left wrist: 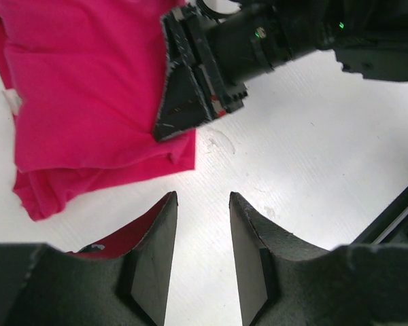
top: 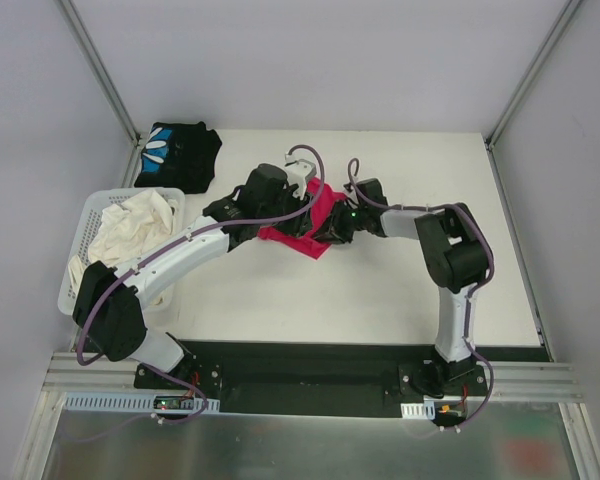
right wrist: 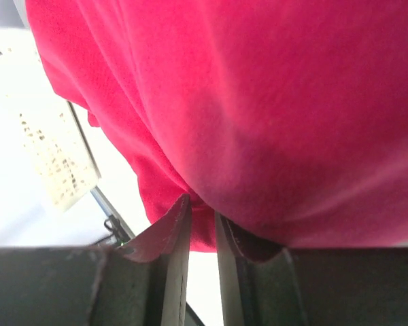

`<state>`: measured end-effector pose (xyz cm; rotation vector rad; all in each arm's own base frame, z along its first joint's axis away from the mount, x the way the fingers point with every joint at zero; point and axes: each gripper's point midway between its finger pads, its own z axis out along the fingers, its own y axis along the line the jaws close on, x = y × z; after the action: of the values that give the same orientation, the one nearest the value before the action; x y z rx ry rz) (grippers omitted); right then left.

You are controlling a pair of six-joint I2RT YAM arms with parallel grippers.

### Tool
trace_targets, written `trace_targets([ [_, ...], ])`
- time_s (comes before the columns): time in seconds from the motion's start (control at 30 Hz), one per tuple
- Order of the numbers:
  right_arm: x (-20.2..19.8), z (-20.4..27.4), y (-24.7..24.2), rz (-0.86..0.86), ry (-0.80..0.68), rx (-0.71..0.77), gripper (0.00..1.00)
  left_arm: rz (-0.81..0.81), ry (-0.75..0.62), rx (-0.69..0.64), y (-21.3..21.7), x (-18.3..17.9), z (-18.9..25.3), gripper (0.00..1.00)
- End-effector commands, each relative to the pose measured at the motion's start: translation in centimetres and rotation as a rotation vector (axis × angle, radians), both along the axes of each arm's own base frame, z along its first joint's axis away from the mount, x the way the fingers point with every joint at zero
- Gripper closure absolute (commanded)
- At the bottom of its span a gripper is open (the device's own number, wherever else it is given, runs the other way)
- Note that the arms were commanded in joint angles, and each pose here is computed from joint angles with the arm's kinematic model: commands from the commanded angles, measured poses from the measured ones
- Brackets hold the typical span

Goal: Fold and stack the t-shirts
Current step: Smooth out wrinkles on the folded tshirt

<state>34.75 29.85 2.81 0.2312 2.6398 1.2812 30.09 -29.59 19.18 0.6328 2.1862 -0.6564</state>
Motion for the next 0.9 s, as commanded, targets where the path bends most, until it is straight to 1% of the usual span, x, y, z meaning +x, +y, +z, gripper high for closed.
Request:
trace_targets([
  [0.0, 3.3, -0.7, 0.1, 0.001, -0.038, -0.107, 0.76, -0.005, -0.072, -0.041, -0.4, 0.3, 2.6, 0.64],
  [0.03, 3.9, -1.1, 0.3, 0.006, -0.032, -0.113, 0.76, -0.002, -0.073, -0.037, -0.4, 0.3, 2.5, 0.64],
  [0.07, 5.1, 0.0, 0.8, 0.009, -0.044, -0.111, 0.76, 0.001, -0.075, -0.041, -0.3, 0.3, 2.7, 0.64],
  [0.13, 6.2, 0.4, 1.3, 0.023, -0.054, -0.115, 0.76, 0.0, -0.081, -0.044, -0.2, 0.2, 2.9, 0.64],
  [0.17, 6.2, -0.5, 1.3, 0.028, -0.025, -0.131, 0.76, 0.002, -0.08, -0.047, -0.2, 0.1, 3.0, 0.64],
  [0.2, 7.6, 0.8, 1.9, 0.026, -0.062, -0.119, 0.76, 0.003, -0.081, -0.05, -0.1, 0.0, 3.1, 0.64],
  [0.27, 8.1, 0.3, 2.1, 0.031, -0.046, -0.131, 0.75, 0.009, -0.083, -0.051, 0.0, -0.1, 3.2, 0.64],
  [0.3, 9.2, 1.3, 2.6, 0.033, -0.073, -0.12, 0.75, 0.009, -0.086, -0.055, 0.1, -0.1, 3.4, 0.64],
  [0.33, 9.7, 1.5, 2.8, 0.037, -0.079, -0.118, 0.75, 0.01, -0.089, -0.056, 0.1, -0.1, 3.5, 0.63],
  [0.4, 10.0, 0.7, 3.1, 0.039, -0.059, -0.122, 0.75, 0.018, -0.095, -0.062, 0.2, -0.1, 3.8, 0.64],
  [0.47, 11.0, 1.3, 3.7, 0.04, -0.075, -0.101, 0.74, 0.024, -0.1, -0.063, 0.3, -0.1, 4.0, 0.63],
  [0.5, 11.2, 0.6, 3.9, 0.045, -0.06, -0.093, 0.74, 0.034, -0.113, -0.063, 0.6, 0.0, 4.3, 0.64],
  [0.53, 11.6, 1.2, 4.4, 0.051, -0.074, -0.073, 0.74, 0.039, -0.115, -0.062, 0.7, 0.0, 4.4, 0.63],
  [0.6, 11.8, 1.3, 5.1, 0.066, -0.067, -0.036, 0.71, 0.051, -0.129, -0.059, 1.1, 0.1, 4.6, 0.63],
  [0.67, 12.0, 2.0, 5.7, 0.088, -0.096, -0.021, 0.71, 0.074, -0.135, -0.051, 1.5, 0.3, 4.6, 0.63],
  [0.77, 12.5, 2.7, 6.2, 0.113, -0.116, 0.003, 0.67, 0.158, -0.154, -0.027, 2.6, 1.1, 4.5, 0.62],
  [0.87, 13.2, 2.2, 5.8, 0.125, -0.116, 0.017, 0.64, 0.155, -0.152, -0.044, 2.4, 1.1, 4.7, 0.6],
])
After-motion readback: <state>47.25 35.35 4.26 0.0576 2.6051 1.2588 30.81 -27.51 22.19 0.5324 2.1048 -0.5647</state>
